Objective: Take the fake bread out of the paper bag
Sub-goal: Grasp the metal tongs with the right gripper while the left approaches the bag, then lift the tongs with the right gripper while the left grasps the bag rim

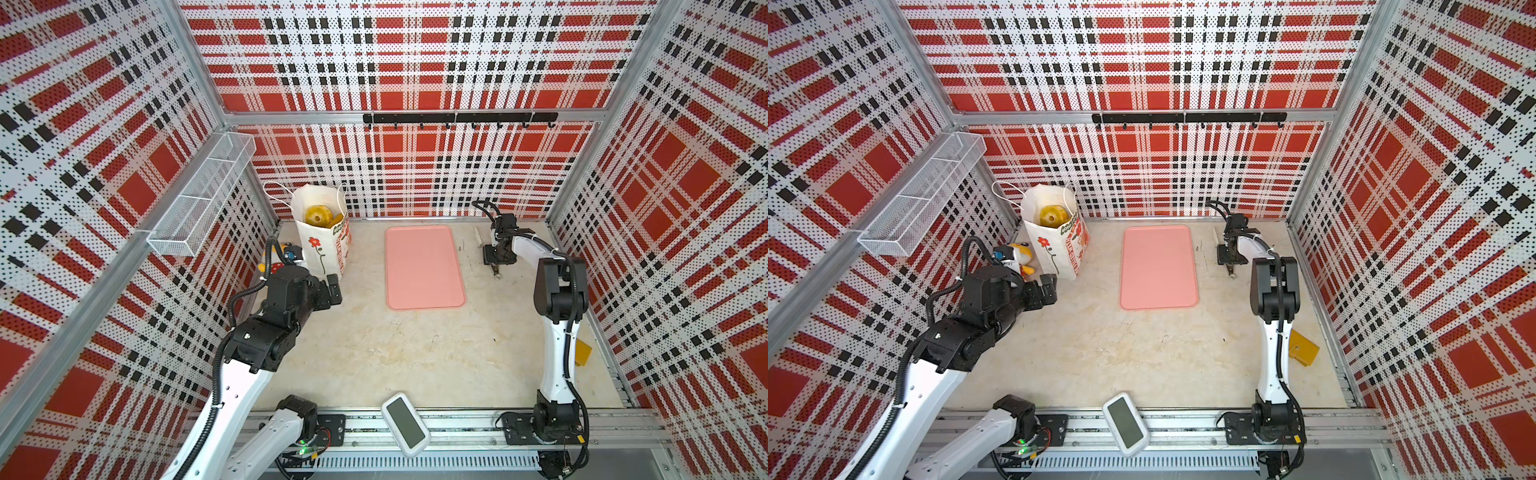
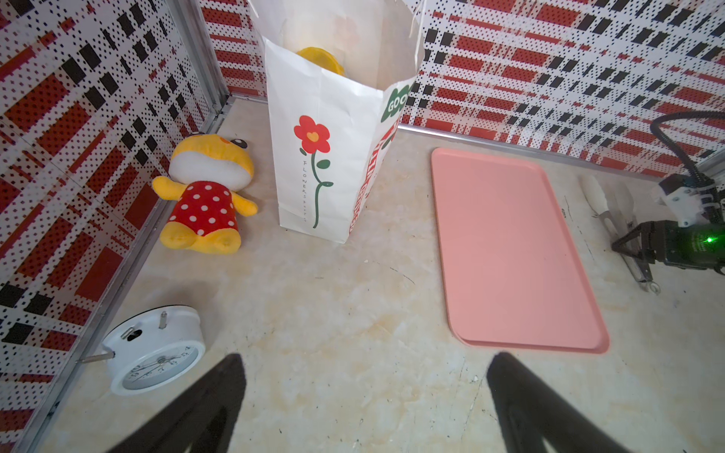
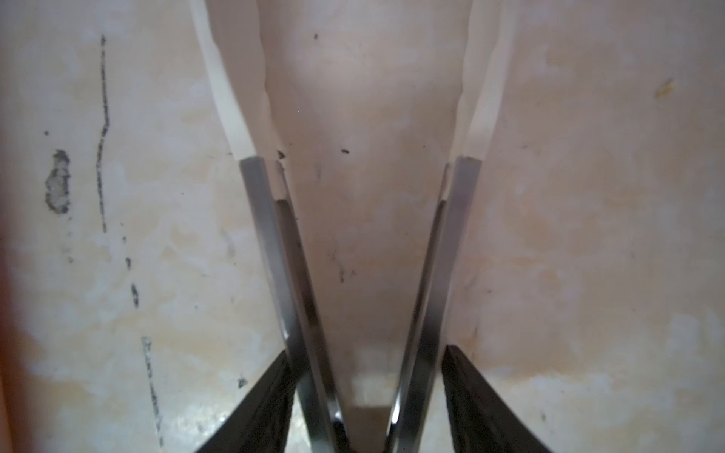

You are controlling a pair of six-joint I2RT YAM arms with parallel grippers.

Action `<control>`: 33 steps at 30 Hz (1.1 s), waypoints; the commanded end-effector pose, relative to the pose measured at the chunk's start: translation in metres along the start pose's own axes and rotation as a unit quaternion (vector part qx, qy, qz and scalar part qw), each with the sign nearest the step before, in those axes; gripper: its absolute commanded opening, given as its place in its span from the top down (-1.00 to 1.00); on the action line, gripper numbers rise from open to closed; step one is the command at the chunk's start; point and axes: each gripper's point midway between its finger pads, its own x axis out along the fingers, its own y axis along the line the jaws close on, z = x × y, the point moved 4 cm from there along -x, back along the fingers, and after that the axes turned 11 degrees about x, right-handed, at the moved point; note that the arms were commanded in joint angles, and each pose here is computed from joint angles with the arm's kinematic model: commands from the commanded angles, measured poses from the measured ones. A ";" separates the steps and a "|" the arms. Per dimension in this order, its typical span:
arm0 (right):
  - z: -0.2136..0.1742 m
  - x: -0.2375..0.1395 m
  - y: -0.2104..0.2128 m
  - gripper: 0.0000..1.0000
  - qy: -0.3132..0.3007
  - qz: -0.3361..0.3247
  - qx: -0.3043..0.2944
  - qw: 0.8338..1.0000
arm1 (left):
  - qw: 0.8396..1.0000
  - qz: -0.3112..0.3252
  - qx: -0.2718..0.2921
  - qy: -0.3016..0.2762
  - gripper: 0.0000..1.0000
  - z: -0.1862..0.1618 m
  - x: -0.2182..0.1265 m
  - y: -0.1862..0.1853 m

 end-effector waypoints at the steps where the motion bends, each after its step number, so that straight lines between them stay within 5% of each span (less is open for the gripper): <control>1: -0.003 0.006 -0.001 -0.09 0.020 0.004 0.006 1.000 | 1.000 0.001 -0.019 -0.007 -0.99 0.004 -0.006 0.003; 4: -0.005 0.006 0.006 0.25 0.026 0.031 0.002 0.999 | 1.000 0.002 -0.021 0.000 -0.99 0.002 -0.006 0.003; 9: -0.006 -0.017 0.007 0.52 0.019 0.048 0.007 0.999 | 1.000 0.009 -0.008 0.025 -0.99 -0.005 -0.005 0.003; 23: -0.033 -0.131 0.017 0.48 0.007 0.156 0.059 0.986 | 0.998 0.030 0.049 -0.006 -0.99 0.031 -0.036 0.002; 33: -0.067 -0.186 0.024 0.22 0.013 0.226 0.085 0.970 | 0.993 0.046 0.105 0.008 -0.99 0.077 -0.022 -0.002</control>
